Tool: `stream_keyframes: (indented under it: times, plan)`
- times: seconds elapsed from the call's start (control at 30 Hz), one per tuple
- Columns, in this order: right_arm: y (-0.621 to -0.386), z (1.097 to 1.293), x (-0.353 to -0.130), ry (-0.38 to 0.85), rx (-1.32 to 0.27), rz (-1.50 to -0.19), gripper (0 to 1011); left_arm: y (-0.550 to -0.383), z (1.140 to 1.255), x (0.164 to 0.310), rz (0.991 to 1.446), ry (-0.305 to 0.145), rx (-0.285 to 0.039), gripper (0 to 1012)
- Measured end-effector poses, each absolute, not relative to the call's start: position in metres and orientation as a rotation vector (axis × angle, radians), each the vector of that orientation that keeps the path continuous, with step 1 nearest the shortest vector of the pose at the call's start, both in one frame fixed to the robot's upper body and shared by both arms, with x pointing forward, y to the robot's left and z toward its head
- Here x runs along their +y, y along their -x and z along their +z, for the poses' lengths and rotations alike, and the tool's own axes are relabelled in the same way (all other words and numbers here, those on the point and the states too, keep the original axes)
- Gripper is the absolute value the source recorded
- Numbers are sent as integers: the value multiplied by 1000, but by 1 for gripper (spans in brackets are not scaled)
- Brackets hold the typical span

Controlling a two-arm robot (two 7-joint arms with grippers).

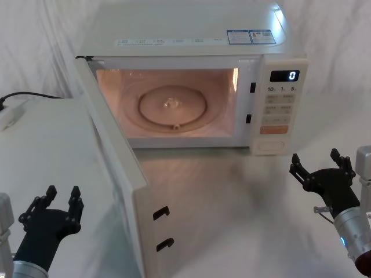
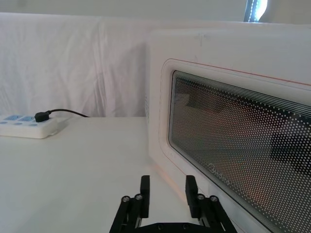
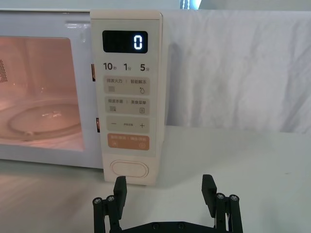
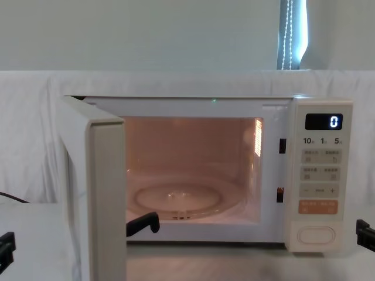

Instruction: Press the button to open the microwave door with one hand; close the microwave door with the other hand.

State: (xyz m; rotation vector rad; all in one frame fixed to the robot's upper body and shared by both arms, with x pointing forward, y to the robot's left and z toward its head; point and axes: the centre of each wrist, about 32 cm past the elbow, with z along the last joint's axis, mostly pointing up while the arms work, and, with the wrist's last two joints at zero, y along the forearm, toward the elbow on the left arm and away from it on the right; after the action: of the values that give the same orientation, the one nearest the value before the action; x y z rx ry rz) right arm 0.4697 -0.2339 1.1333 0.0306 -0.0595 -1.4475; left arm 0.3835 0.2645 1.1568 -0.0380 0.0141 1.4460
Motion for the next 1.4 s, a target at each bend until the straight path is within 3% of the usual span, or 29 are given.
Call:
stream_keyframes:
  times: [0.3,0.53,0.87,1.03,1.4]
  plan:
    - [-470,1133,-234,-31,-59,-1447,1002,-384,1157,265,1446,38,14,194]
    - [-470,1133,-234,-31,-60,-1447,1002,-384,1157,265,1447,40,15,4]
    - [-470,1133,-234,-31,-59,-1447,1002,-383,1173,275,1421,118,62,0]
    - [-470,1133,-234,-30,-59,-1448,1002,-383,1193,288,1340,196,137,0]
    - [-470,1133,-234,-31,-60,-1447,1002,-398,1221,300,1193,231,231,0]
